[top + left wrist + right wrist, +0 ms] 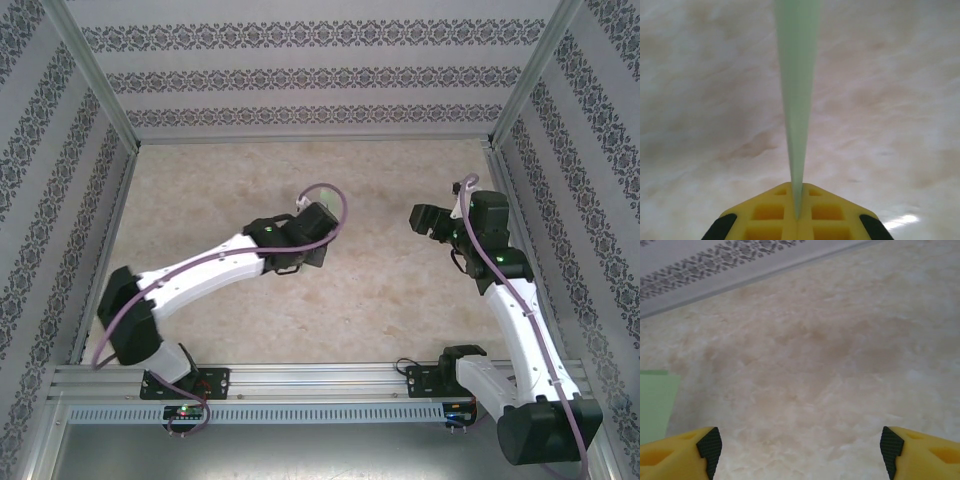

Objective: Fold a paper plane with a square sheet of paper (fold left side to right side)
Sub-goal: Turn over the paper at the center of the table.

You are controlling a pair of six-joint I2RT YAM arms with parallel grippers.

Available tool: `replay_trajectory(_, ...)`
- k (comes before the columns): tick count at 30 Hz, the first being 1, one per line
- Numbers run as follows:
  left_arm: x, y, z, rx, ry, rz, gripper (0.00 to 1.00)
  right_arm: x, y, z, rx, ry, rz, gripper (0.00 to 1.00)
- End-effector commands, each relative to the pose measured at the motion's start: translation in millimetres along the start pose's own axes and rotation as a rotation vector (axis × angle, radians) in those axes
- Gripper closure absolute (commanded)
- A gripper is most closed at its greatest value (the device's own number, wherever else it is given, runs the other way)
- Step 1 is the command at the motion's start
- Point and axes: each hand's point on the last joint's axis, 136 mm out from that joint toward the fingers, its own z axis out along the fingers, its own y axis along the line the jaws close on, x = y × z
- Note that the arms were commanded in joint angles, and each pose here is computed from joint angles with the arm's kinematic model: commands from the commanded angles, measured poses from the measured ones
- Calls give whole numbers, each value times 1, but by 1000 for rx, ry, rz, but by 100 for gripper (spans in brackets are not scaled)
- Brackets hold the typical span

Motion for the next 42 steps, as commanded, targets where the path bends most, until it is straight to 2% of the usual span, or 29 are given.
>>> replay_trajectory(1,31,54,1,-402,102,99,100,1,-19,-2,91,-18,-9,11)
replay_trajectory(5,42,49,17,-478,180,109,100,2,-23,-5,105,-22,-14,7)
replay_trajectory(8,53,39,35,-485,250,128,100,4,-25,-7,110,-22,-14,6)
replay_trajectory(12,69,14,59,-410,358,138,100,5,-23,-8,97,-21,-18,6)
replay_trajectory(19,82,-26,88,-221,481,88,100,4,-21,-10,93,-11,-29,6)
replay_trajectory(27,71,-57,114,13,525,-12,98,13,-16,-4,54,40,-20,6)
replay_trajectory(30,62,-58,120,43,518,-33,97,19,-15,0,40,74,-11,6)
replay_trajectory(32,56,-57,122,49,509,-36,87,23,-15,3,32,89,-5,6)
replay_trajectory(38,43,-69,119,138,486,-70,66,30,-8,10,-16,132,-11,6)
replay_trajectory(42,26,-75,106,220,435,-85,53,37,-1,19,-70,180,13,11)
